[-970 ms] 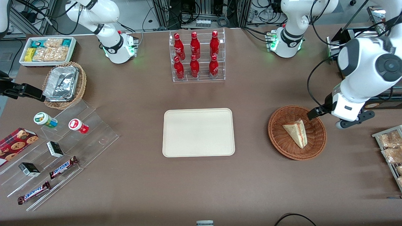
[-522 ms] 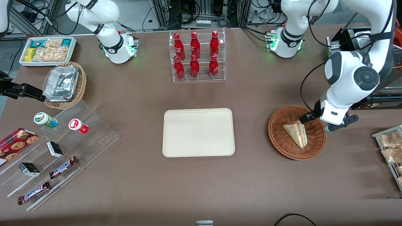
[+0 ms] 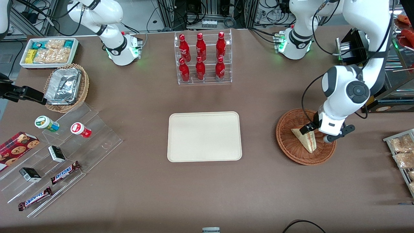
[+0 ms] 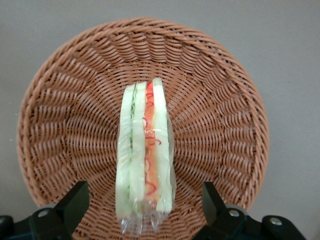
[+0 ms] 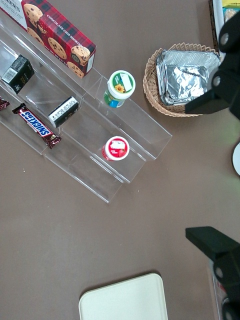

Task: Place sandwich from basket to tray
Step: 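Close the left gripper on the sandwich's wrapped edge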

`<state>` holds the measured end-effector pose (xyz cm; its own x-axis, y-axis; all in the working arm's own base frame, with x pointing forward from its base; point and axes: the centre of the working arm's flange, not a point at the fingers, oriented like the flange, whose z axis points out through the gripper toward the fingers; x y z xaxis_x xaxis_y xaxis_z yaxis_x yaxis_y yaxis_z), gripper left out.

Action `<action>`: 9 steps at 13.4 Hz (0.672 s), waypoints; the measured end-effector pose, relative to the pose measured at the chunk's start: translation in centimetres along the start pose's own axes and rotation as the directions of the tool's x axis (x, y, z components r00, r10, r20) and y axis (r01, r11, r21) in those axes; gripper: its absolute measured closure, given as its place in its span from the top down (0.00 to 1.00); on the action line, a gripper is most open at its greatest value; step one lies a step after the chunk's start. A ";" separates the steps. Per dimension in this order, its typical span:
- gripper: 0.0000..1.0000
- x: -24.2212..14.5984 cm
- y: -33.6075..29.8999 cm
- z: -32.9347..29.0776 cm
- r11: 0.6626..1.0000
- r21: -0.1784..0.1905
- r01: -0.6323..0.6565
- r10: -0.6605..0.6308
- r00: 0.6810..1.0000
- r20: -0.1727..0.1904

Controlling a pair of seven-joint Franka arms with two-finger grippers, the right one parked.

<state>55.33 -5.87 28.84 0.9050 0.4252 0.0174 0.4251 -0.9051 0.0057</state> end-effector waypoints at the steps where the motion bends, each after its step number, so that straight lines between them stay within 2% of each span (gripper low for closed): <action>1: 1.00 0.1 0.1 0.9 1.000 -0.001 0.003 -0.003 1.000 -0.002; 2: 0.99 0.1 0.1 1.8 1.000 -0.003 0.006 -0.006 1.000 -0.003; 3: 0.94 0.2 0.1 2.7 1.000 -0.003 0.014 -0.014 1.000 -0.003; 6: 0.59 0.1 0.0 3.9 0.999 0.001 0.048 -0.048 0.999 0.003; 8: 0.39 0.2 0.0 3.8 0.999 0.001 0.050 -0.050 0.999 0.002; 9: 0.33 0.1 0.0 3.7 0.999 0.002 0.050 -0.050 0.999 0.004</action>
<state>55.51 -5.81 25.12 0.8825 0.4701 0.0130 0.4701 -0.8826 0.0045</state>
